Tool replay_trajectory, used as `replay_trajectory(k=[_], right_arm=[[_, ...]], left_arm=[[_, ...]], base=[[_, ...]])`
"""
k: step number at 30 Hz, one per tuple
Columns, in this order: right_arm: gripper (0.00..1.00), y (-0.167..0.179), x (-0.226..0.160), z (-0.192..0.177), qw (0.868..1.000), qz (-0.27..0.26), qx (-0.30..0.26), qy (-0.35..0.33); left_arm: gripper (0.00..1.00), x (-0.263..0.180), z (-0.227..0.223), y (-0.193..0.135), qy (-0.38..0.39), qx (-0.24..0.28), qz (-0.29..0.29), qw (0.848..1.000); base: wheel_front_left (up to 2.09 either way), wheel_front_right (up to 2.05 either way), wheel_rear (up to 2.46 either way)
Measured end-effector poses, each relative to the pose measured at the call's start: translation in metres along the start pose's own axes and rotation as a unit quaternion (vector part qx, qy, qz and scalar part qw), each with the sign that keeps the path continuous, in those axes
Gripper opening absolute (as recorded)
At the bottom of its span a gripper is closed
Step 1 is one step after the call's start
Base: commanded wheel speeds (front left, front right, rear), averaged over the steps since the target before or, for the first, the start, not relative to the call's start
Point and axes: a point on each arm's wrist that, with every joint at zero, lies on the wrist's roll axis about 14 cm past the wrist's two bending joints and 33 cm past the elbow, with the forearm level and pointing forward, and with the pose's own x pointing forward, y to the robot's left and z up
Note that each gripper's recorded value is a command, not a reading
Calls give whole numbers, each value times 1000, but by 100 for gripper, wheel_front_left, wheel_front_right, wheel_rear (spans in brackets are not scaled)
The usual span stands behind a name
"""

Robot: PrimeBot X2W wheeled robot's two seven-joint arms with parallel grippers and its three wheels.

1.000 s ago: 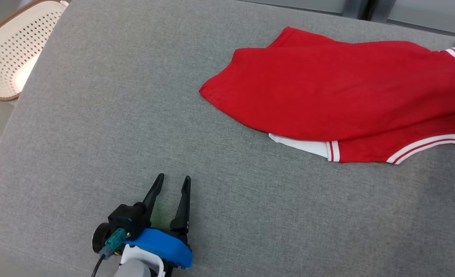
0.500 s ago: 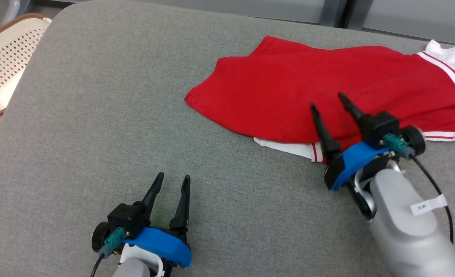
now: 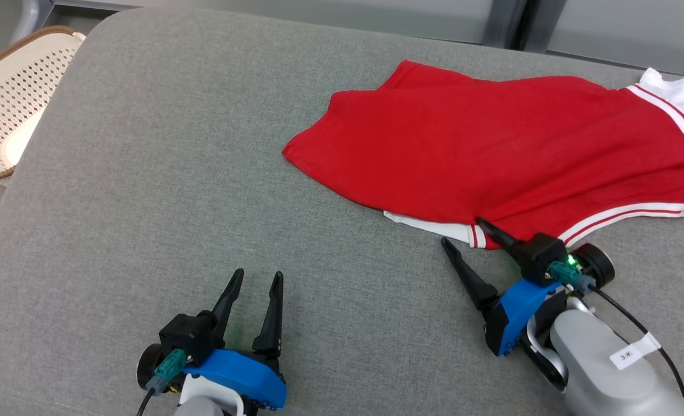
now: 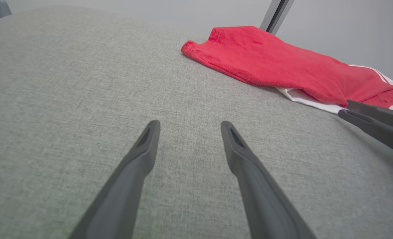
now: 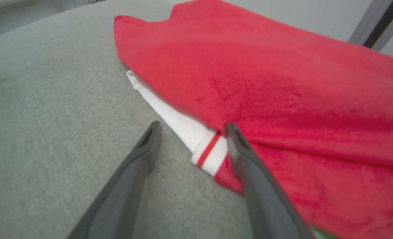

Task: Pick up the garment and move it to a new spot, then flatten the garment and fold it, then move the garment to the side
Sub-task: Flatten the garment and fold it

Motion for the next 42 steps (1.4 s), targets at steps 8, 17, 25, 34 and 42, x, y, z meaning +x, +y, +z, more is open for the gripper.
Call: replay_trajectory(k=[8, 17, 25, 34, 42], right_arm=[[100, 1, -10, -16, 999, 8, -32, 27], [0, -12, -9, -32, 997, -24, -28, 71], [0, -26, -39, -34, 995, -75, -2, 65], [0, -68, -139, -61, 982, -171, 4, 80], [96, -115, -224, -79, 956, -276, 9, 101]], left_arm=[[100, -1, 2, -2, -3, -4, -2, 1000], [100, -3, -1, -1, 1, -7, -1, 1000], [100, -12, 1, -5, -7, -6, -4, 1000], [100, -16, 4, -27, -14, -2, -37, 999], [100, -11, 2, -46, -10, 6, -67, 998]], base=[[0, 0, 0], [0, 0, 0], [0, 0, 0], [0, 0, 0], [0, 0, 0]])
